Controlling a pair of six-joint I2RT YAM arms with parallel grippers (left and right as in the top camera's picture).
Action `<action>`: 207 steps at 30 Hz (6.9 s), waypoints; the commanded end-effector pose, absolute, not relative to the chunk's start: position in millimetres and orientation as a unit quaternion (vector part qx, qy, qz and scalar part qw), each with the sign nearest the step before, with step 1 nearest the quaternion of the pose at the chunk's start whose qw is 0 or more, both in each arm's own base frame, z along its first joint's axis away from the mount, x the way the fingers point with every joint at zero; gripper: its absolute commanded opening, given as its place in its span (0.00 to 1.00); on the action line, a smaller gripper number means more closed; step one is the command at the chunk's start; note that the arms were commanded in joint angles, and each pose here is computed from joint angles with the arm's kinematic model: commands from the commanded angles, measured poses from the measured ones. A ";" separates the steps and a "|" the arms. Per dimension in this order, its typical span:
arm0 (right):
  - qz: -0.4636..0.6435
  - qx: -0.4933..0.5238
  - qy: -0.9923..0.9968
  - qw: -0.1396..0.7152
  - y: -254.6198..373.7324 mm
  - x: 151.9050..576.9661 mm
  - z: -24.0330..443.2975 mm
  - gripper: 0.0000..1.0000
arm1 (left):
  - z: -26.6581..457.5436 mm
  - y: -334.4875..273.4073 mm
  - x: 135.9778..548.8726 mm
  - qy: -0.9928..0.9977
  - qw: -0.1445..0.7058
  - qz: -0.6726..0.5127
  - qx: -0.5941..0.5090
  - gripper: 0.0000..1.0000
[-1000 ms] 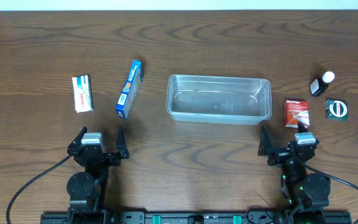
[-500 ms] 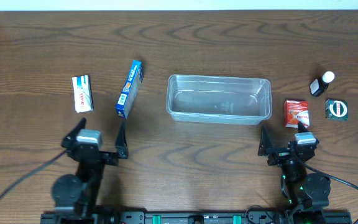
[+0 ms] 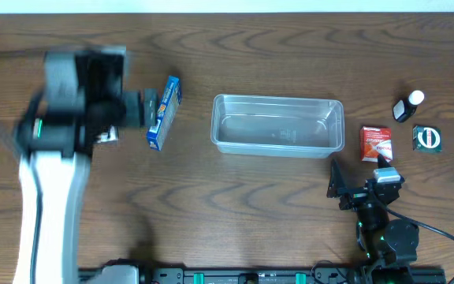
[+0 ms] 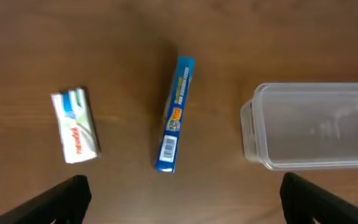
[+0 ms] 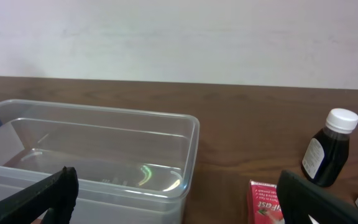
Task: Pack container
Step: 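Move left gripper to the upright blue box and grasp it, then carry the blue box with left gripper over the clear container, then lower blue box into container, release, and withdraw left gripper, then grasp the white Panadol box with the left gripper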
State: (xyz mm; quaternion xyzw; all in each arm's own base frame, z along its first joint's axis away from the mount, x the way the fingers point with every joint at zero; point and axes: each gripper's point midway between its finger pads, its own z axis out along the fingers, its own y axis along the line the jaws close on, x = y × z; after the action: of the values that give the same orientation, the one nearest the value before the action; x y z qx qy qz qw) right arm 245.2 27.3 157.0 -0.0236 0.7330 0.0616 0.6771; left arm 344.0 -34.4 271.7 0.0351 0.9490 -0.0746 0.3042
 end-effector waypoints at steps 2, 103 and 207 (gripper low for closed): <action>0.057 -0.027 0.734 0.676 26.3 245.2 155.7 0.99 | 237.6 -38.6 388.3 0.963 0.254 -0.077 0.040 0.98; 0.057 -0.027 0.734 0.676 26.3 245.2 155.6 0.99 | 183.5 -270.2 355.4 0.667 0.293 -0.094 0.678 0.06; 0.057 -0.027 0.734 0.676 26.3 245.2 155.6 0.99 | 63.3 106.3 409.2 0.978 0.105 0.029 -0.178 0.98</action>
State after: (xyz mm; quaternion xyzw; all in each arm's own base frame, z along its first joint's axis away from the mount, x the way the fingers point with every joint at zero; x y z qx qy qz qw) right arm 245.2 27.4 156.8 -0.0236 0.7334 0.0616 0.6766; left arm 416.1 115.0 95.3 -0.1684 0.9727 0.0665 0.1450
